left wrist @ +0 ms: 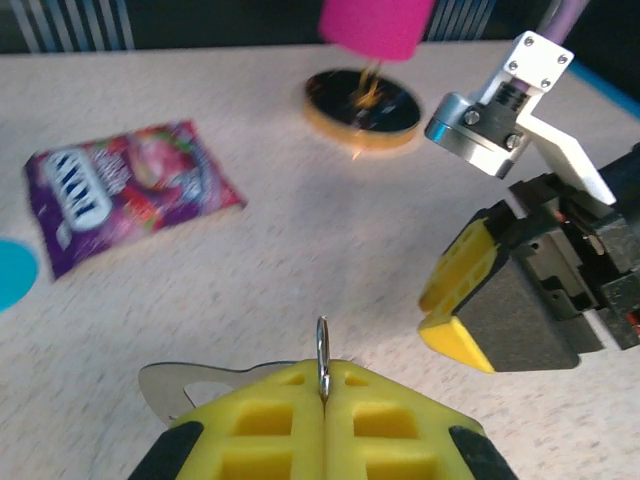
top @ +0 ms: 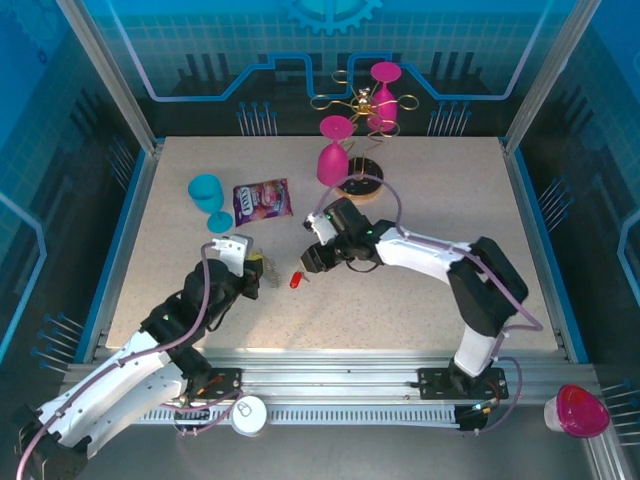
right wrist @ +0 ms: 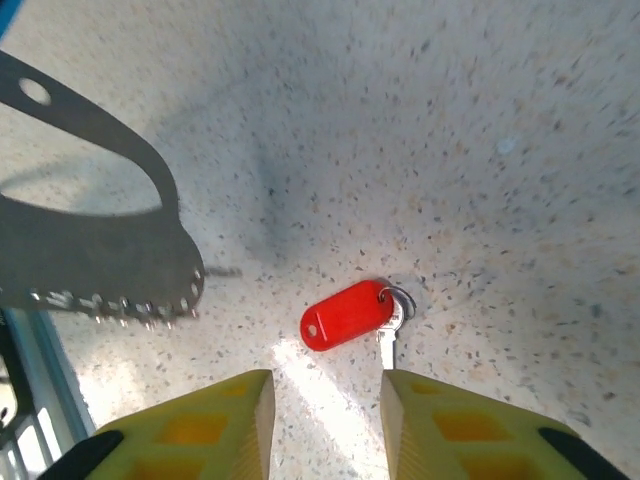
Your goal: Put the keys on the keyring
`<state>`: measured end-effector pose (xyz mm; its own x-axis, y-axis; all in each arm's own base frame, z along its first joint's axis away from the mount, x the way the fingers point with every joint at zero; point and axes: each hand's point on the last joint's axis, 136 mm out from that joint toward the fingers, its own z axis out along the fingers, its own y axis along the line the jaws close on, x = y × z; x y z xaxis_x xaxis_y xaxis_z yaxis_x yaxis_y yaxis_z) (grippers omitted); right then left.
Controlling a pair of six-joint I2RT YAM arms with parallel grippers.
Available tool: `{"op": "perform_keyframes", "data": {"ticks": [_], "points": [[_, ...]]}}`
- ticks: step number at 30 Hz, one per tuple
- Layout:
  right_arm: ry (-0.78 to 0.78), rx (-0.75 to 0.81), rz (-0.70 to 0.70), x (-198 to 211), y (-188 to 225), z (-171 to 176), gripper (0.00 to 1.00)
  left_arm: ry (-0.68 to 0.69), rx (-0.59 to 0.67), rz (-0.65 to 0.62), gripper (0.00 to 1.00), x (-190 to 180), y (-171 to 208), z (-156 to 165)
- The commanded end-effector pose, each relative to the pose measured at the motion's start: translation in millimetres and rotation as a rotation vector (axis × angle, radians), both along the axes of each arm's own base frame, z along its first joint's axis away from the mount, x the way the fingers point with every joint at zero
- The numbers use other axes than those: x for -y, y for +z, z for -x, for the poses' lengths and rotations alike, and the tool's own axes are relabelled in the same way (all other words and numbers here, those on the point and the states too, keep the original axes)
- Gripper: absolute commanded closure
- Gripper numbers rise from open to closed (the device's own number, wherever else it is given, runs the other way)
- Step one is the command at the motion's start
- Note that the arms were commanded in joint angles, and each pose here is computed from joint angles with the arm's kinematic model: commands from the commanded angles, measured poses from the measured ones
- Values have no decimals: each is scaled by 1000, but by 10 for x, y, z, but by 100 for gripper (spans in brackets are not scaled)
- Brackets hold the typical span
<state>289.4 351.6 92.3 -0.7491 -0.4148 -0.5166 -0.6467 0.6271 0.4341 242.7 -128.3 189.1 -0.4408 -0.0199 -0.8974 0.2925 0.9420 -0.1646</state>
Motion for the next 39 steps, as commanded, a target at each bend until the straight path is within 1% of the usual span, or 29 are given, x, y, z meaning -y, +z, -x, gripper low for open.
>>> {"op": "perform_keyframes", "data": {"ticks": [1,4,8,17,22,25,28,35,39], "points": [[73,-45,41,-111,-121,44,62,127,-47,-2,100,-228,-58,18],[102,-65,89,-126,-294,4,60,132,-67,17,100,-224,-111,36],[120,-85,94,-190,-400,-23,59,134,-83,19,100,-231,-173,57],[132,-122,143,-204,-661,-48,61,114,-80,35,100,-190,-185,63],[139,-133,148,-197,-714,-34,62,102,-78,41,100,-168,-186,64],[151,-144,144,-215,-729,-6,66,100,-74,41,100,-164,-172,62],[159,-148,135,-235,-730,3,68,96,-75,40,100,-158,-172,65],[158,-143,138,-254,-749,-29,68,93,-75,39,100,-154,-177,65],[158,-144,139,-266,-758,-43,72,91,-73,39,100,-152,-179,64]]}}
